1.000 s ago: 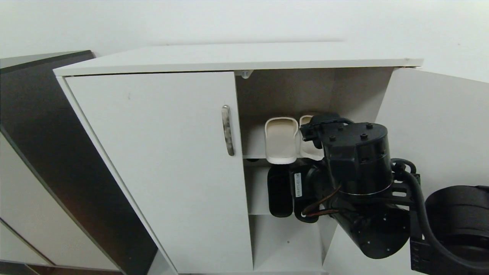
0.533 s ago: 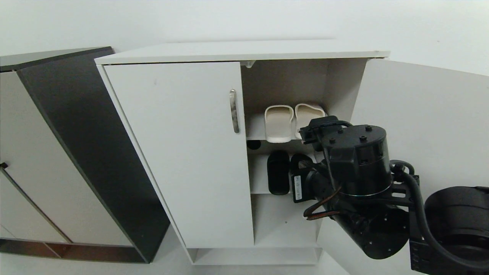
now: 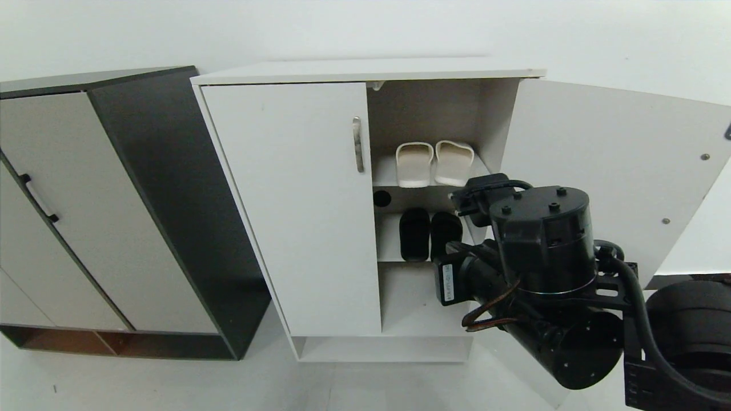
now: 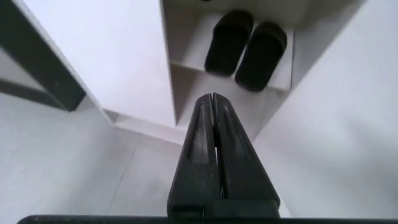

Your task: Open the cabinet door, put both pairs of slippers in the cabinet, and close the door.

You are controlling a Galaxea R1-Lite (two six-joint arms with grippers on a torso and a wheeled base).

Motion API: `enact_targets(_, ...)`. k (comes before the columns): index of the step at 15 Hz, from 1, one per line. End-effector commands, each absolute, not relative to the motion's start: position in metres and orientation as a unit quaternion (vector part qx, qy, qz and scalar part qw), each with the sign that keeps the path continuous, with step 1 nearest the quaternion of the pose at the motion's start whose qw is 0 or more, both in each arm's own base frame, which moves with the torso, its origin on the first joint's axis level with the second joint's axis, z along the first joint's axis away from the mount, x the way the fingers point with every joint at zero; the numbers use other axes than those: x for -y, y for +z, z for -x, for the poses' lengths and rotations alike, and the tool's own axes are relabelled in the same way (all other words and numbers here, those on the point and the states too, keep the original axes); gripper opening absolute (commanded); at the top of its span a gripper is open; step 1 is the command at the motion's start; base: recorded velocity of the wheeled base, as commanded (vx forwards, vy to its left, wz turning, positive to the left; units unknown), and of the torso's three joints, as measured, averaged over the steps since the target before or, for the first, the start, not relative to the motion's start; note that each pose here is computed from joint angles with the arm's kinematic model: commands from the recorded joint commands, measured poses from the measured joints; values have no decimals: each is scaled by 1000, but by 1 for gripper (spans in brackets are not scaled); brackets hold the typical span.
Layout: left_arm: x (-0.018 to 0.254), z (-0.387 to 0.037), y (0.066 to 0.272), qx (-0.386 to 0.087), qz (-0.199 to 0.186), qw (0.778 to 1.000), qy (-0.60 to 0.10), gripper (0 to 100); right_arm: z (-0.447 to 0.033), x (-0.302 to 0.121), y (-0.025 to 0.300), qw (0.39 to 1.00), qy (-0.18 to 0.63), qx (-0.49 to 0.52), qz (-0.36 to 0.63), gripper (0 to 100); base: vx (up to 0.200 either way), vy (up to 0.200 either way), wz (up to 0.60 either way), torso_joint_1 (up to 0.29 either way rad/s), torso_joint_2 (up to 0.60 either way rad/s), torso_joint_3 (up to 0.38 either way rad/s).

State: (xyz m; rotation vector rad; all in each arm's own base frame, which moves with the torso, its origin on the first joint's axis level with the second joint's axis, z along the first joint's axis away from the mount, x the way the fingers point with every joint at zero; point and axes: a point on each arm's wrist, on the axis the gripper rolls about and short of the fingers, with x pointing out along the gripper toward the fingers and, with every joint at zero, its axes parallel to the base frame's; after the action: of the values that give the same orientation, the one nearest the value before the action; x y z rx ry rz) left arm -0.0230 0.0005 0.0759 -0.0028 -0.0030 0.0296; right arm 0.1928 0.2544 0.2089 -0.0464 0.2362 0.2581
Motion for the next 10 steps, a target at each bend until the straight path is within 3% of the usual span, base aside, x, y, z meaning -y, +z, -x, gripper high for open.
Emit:
enact_targets(1,0,23,76,1,2,1000,15,0,-194,-252,206,984,131,-121,26,0,-200,0,0,-7,2,7)
enact_targets(10,-1,23,76,1,2,1000,16,0,-197,-247,198,984,131,-115,40,0,0,0,0,0,0,0)
